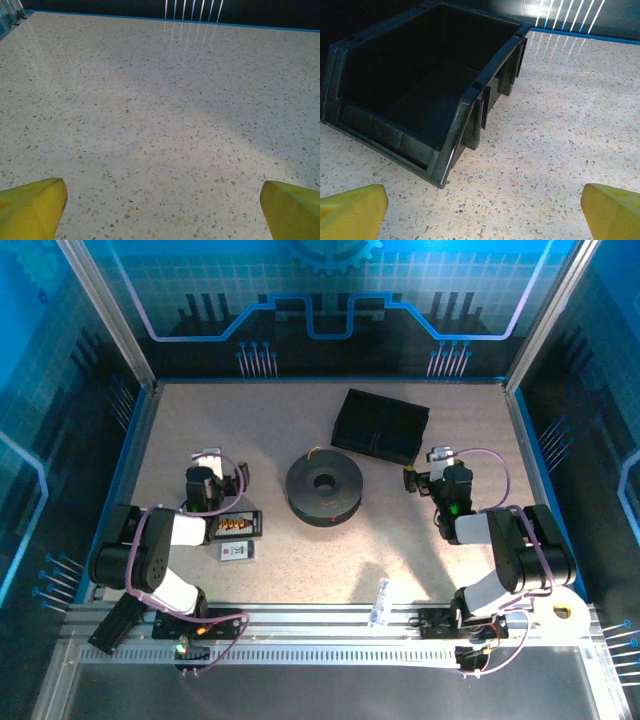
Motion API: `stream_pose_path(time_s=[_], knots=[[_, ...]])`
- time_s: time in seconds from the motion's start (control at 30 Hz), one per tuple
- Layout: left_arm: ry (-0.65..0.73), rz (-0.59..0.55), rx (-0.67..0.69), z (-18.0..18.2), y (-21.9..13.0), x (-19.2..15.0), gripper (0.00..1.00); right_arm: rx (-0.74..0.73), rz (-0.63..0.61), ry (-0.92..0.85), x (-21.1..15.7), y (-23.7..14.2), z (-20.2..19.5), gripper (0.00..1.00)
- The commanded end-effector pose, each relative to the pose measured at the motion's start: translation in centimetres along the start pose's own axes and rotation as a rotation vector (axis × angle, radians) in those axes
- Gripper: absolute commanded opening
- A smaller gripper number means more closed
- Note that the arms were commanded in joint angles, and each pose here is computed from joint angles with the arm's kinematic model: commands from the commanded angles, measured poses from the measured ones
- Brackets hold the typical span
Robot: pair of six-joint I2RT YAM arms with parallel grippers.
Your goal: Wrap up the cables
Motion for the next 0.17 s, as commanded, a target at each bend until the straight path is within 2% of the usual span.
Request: stream_pose_path(time_s=[0.0,0.13], knots=[[0.012,-0.049,0.000,0.04,0.15,1.27,0.99,0.005,-0.052,-0.004,1.31,0.26,0.03,1.00],[0.012,-0.049,0.000,0.05,0.15,1.28,0.99,0.011,-0.067,-0.019,1.31,0.03,0.26,1.00]])
Point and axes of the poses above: each hand's point on the last joint's axis, 136 mm out from that joint toward the fingers, its own y axis out along the fingers, its own z axis along the line the jaws close on, x = y × z, the point moved 5 cm from there along -y, back along the fingers, and after that the axes turned 15 degrees about y, right-handed, at the moved point
